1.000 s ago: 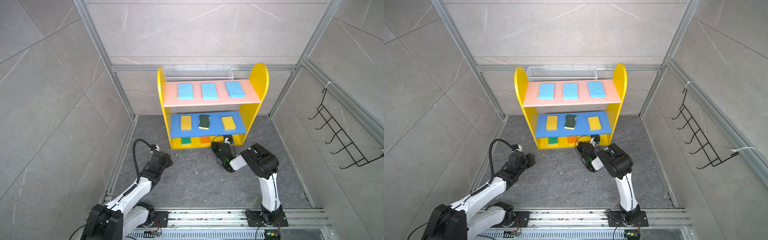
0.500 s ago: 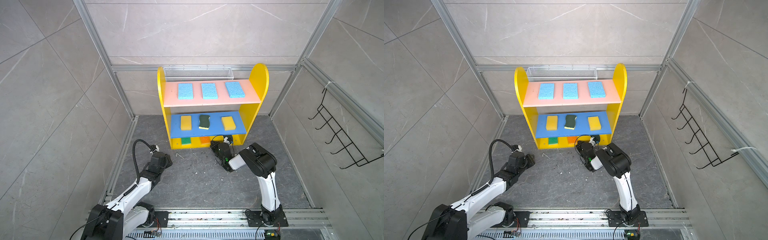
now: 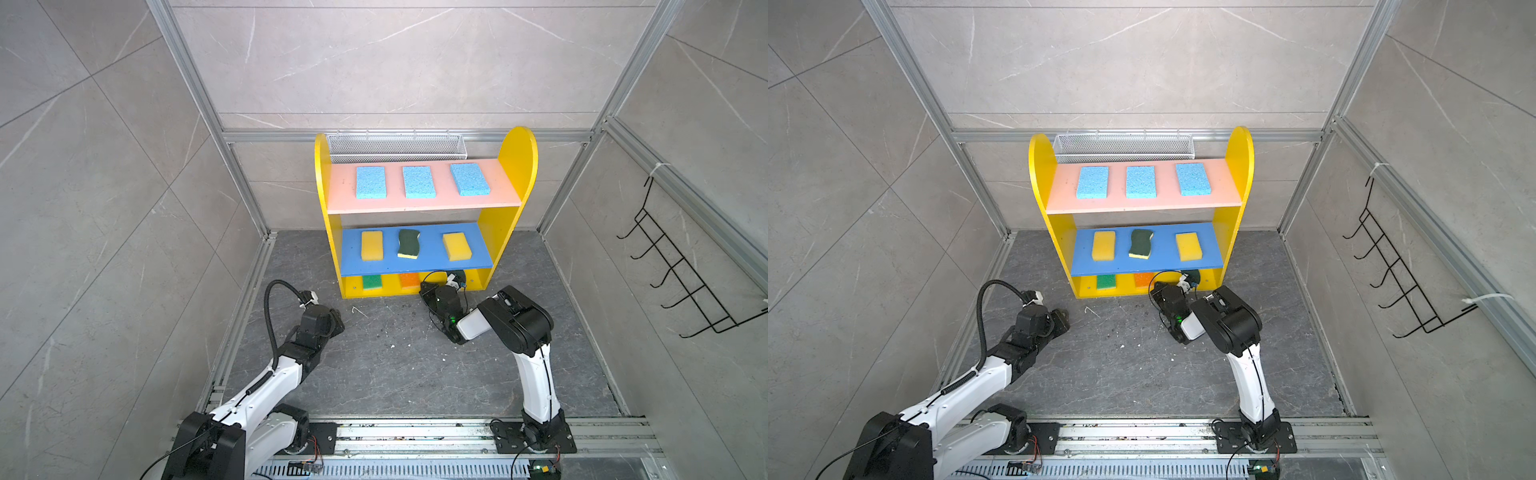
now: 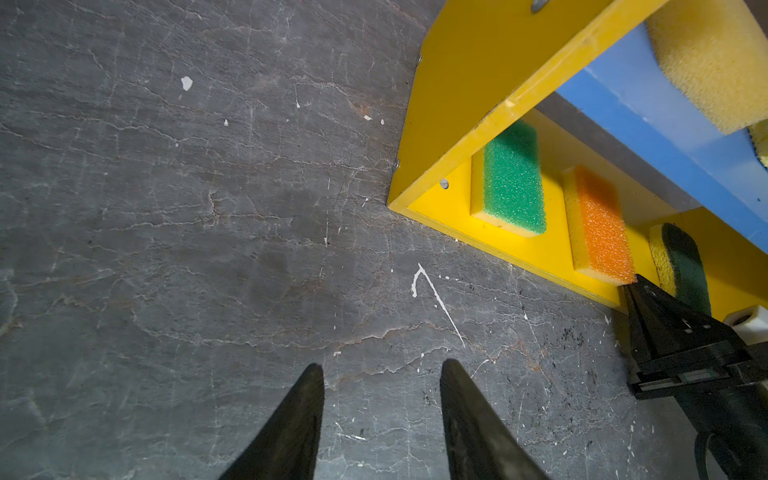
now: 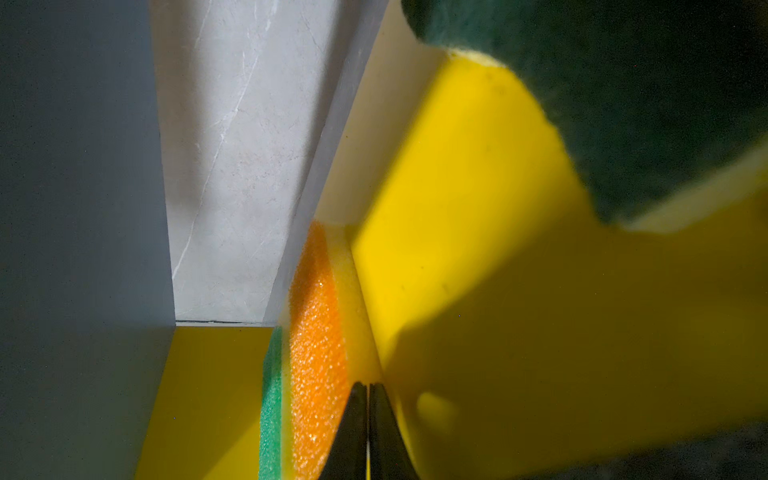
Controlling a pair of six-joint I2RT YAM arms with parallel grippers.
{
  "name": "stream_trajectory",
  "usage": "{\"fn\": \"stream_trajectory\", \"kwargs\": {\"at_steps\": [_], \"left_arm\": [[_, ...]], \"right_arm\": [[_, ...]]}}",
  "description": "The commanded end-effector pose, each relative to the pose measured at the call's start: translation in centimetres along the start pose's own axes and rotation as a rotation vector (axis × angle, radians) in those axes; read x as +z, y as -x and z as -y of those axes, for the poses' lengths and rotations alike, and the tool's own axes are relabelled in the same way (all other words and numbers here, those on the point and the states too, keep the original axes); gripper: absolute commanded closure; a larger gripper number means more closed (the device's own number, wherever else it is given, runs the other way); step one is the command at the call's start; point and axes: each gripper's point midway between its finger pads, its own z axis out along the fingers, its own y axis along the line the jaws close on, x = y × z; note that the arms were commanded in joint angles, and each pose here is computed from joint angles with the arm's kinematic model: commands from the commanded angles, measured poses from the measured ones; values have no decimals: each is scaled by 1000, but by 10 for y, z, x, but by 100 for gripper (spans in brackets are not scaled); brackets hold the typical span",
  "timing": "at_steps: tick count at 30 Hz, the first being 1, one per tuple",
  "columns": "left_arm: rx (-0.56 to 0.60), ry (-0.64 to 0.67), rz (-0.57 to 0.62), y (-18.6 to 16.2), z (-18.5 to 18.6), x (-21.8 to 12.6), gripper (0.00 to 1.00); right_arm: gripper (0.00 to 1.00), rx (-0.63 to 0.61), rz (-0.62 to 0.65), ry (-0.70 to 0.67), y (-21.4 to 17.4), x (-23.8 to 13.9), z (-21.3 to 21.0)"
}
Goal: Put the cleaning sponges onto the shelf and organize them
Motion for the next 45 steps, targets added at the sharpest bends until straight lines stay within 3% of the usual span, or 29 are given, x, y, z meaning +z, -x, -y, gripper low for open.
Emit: {"fn": "stream_trajectory", "kwargs": {"at_steps": [1,27,37,45], "left_arm": [[-19,-27,31,8,5,-3,51],[-11,-22,16,6,4,-6,52],[-8,-25,6,5,7,-2,54],[37,0,-15,-3,11,0,55]], "right_arm": [[92,-16,-29,-50,-9,-5,14],[92,-45,-44,-40,-9,-12,8],[90,-142,-41,-56,3,-44,-6],[86,-281,-64,-82,15,-93,-19]]}}
